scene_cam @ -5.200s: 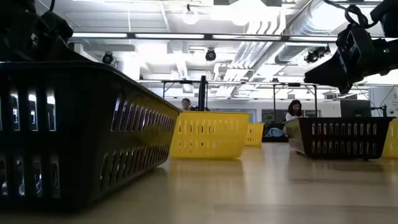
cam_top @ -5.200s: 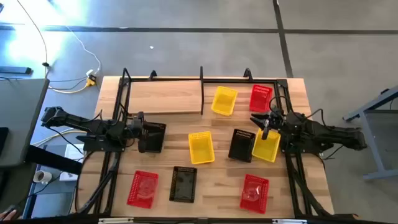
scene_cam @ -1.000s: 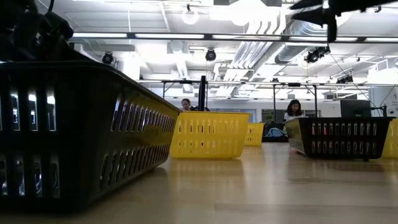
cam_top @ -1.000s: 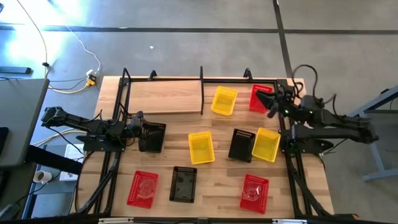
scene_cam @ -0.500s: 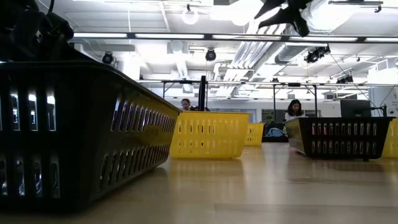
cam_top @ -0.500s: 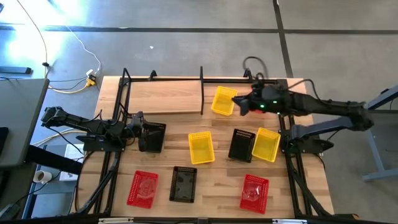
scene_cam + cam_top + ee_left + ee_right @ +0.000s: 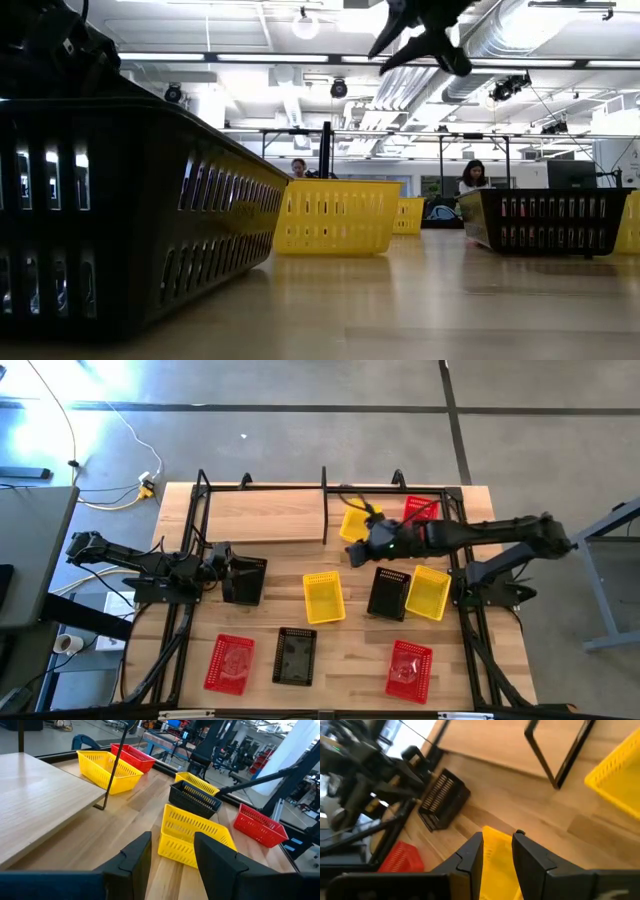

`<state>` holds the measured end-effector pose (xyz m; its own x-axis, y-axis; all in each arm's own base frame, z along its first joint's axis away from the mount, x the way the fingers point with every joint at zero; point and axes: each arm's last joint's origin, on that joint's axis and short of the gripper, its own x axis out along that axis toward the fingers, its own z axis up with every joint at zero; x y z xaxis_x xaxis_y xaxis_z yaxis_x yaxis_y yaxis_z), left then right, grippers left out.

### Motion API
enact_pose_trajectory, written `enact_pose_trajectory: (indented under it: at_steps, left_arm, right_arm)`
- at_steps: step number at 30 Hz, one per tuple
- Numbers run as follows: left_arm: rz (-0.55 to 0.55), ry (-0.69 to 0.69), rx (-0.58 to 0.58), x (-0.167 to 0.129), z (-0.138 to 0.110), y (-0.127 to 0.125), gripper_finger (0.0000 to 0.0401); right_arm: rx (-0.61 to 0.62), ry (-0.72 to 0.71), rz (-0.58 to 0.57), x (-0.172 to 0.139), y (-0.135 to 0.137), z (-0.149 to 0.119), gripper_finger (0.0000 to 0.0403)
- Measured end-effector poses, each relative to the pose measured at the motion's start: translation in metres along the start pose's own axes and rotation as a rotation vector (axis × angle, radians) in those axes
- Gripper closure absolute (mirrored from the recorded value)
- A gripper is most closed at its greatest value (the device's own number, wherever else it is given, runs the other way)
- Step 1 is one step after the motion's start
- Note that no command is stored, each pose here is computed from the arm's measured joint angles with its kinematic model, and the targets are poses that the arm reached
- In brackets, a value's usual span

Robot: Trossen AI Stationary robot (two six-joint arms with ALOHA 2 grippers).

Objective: Stack baskets on shelf by color
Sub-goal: Put the bottom left yellow bin on the shelf

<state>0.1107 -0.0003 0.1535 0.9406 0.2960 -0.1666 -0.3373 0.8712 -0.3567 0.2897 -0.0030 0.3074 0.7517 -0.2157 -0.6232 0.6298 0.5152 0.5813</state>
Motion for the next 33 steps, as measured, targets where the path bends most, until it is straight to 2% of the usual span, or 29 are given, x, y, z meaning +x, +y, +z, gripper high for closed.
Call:
enact_pose_trajectory:
  at_steps: [20, 33]
  left_arm:
    - [0.0, 0.0, -0.001, 0.0, 0.0, 0.0, 0.0263]
    - [0.0, 0.0, -0.002, 0.0, 0.0, 0.0, 0.0263]
  right_arm:
    - [-0.049, 0.232, -0.144, 0.072, -0.003, -0.054, 0.0312]
    - [-0.039, 0.295, -0.244, 0.107, -0.014, -0.078, 0.0256]
